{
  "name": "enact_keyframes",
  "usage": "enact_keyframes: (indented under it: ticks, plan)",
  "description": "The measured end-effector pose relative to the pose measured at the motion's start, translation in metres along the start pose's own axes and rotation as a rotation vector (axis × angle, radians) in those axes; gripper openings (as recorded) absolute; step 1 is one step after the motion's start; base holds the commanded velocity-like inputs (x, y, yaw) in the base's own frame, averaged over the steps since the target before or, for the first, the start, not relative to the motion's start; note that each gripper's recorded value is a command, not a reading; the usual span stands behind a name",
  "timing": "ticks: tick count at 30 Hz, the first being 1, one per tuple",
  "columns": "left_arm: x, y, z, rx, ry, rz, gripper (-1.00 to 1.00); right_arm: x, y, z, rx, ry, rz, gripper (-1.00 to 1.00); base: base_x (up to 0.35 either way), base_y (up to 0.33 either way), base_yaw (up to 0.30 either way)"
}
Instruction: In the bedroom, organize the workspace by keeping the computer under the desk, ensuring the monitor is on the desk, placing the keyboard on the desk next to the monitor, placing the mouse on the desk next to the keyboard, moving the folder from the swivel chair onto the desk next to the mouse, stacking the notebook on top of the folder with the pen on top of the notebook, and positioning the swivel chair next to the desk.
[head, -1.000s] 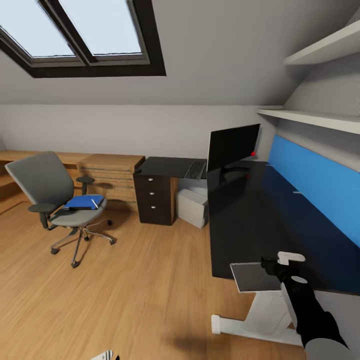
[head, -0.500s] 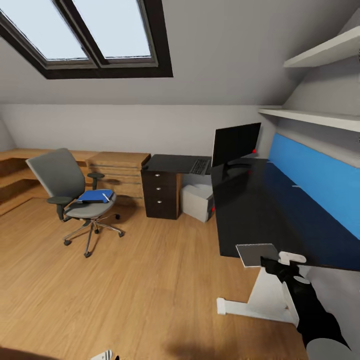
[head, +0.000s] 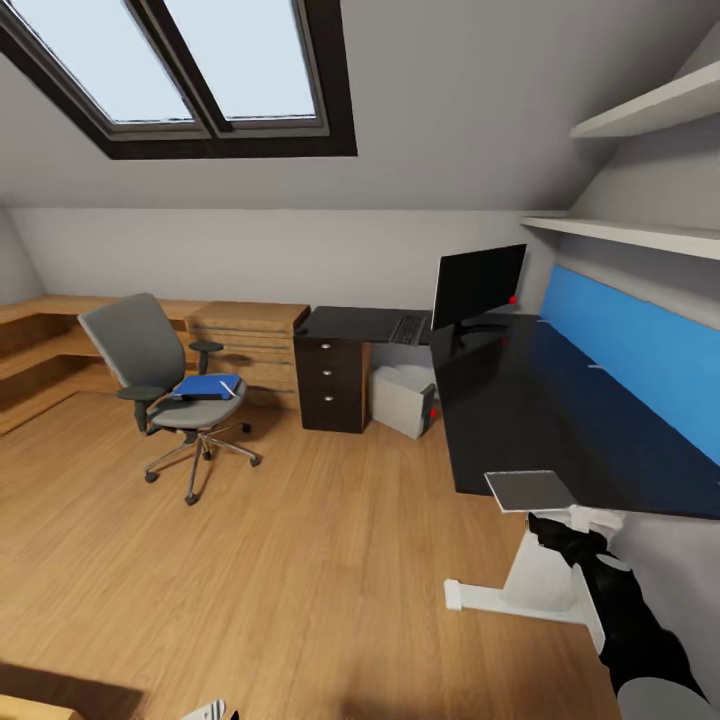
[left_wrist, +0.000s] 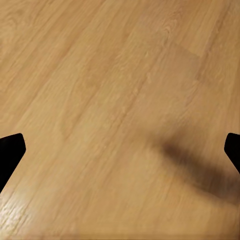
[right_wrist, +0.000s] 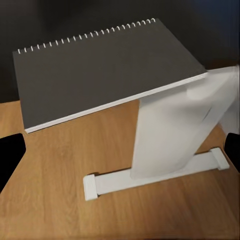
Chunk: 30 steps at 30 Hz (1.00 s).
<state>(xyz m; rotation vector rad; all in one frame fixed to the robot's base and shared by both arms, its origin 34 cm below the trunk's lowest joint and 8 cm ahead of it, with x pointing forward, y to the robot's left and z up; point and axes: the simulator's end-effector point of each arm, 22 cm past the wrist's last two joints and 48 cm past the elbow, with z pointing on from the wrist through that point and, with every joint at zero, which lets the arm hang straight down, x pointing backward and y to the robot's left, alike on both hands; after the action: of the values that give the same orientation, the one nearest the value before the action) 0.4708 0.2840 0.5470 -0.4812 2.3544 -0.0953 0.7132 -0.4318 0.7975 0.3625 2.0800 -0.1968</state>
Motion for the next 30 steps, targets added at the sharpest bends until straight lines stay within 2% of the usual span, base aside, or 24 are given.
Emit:
enact_keyframes:
  ticks: [5,10,13,14,16,17,22,23,30]
  plan:
    - [0.0,0.0,0.0,0.001,0.0,0.0,1.0,0.002,-0.026,-0.001,0.046,0.002,0.07,1.0,-0.008,0.009,0.0]
    - [0.0,0.0,0.0,0.0,0.0,0.0,1.0,0.004,-0.035,-0.001,0.051,0.0,0.147,1.0,-0.002,0.002,0.0]
    - [0.0,0.0,0.0,-0.001,0.001,0.0,1.0,0.002,-0.032,-0.002,0.019,-0.007,0.236,1.0,0.0,0.0,0.0]
    - [0.0,0.0,0.0,-0.002,0.001,0.0,1.0,0.002,-0.029,-0.001,-0.01,-0.01,0.297,1.0,0.0,0.0,0.0]
    - [0.001,0.0,0.0,-0.002,0.001,0.0,1.0,0.004,-0.024,-0.001,-0.042,-0.009,0.358,1.0,0.0,0.0,0.0]
    - [0.001,0.0,0.0,-0.002,0.001,0.001,1.0,0.006,-0.019,-0.001,-0.071,-0.004,0.409,1.0,0.0,0.0,0.0]
    - [0.001,0.001,0.0,-0.005,0.001,0.0,1.0,0.014,-0.011,-0.002,-0.141,0.022,0.536,1.0,0.0,0.0,0.0]
    - [0.001,0.001,0.0,-0.007,0.001,-0.001,1.0,0.015,-0.011,-0.003,-0.158,0.03,0.576,1.0,0.0,0.0,0.0]
    - [0.0,0.002,0.0,-0.011,0.0,-0.006,1.0,0.015,-0.013,-0.009,-0.236,0.047,0.727,1.0,0.0,0.0,0.0]
